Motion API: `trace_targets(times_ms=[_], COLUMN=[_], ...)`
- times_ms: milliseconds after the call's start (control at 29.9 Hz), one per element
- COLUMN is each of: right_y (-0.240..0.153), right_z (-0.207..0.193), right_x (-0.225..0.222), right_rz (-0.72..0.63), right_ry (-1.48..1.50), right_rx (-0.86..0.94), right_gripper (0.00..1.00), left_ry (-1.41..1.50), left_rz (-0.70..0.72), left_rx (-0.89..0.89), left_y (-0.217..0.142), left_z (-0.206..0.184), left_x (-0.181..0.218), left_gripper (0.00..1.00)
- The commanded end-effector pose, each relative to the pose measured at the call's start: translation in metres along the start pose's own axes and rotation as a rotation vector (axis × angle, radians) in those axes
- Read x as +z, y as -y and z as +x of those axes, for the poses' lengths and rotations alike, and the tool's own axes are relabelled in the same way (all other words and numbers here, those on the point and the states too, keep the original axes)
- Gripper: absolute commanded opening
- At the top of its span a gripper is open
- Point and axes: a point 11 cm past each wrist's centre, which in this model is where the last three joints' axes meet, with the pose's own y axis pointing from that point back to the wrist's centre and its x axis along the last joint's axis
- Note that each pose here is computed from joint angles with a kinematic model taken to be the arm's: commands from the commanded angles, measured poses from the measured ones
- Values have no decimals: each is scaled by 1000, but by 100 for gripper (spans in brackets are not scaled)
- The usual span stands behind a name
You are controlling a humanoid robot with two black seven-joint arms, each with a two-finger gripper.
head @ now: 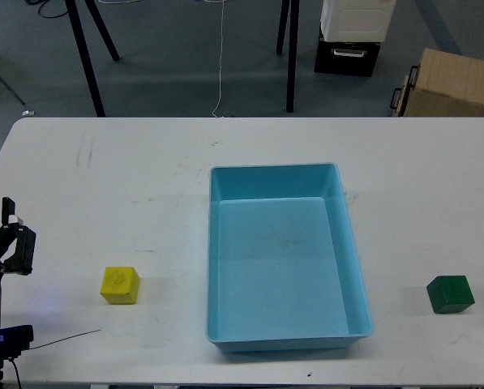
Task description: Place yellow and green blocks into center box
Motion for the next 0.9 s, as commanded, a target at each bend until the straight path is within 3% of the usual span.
trace_targets(times_ms=[0, 201, 501, 869], right_y=[34, 88, 139, 156], right_z=[-26, -68, -114, -116], right_x=[-23, -20, 10, 70], right_rz=[-131, -330, -568, -872], right_ry=[-231, -578, -882, -1423], right_rx=[-22, -57, -143, -307], right_gripper=[99, 99, 99, 99], left_ry=[-9, -12, -20, -16], left_rz=[10, 11, 13, 11], left_rx=[-21, -30, -47, -39], left_y=[7, 10, 15, 18], left_z=[-3, -4, -7, -1], left_x=[-4, -5, -8, -8], left_gripper=[100, 100, 100, 100])
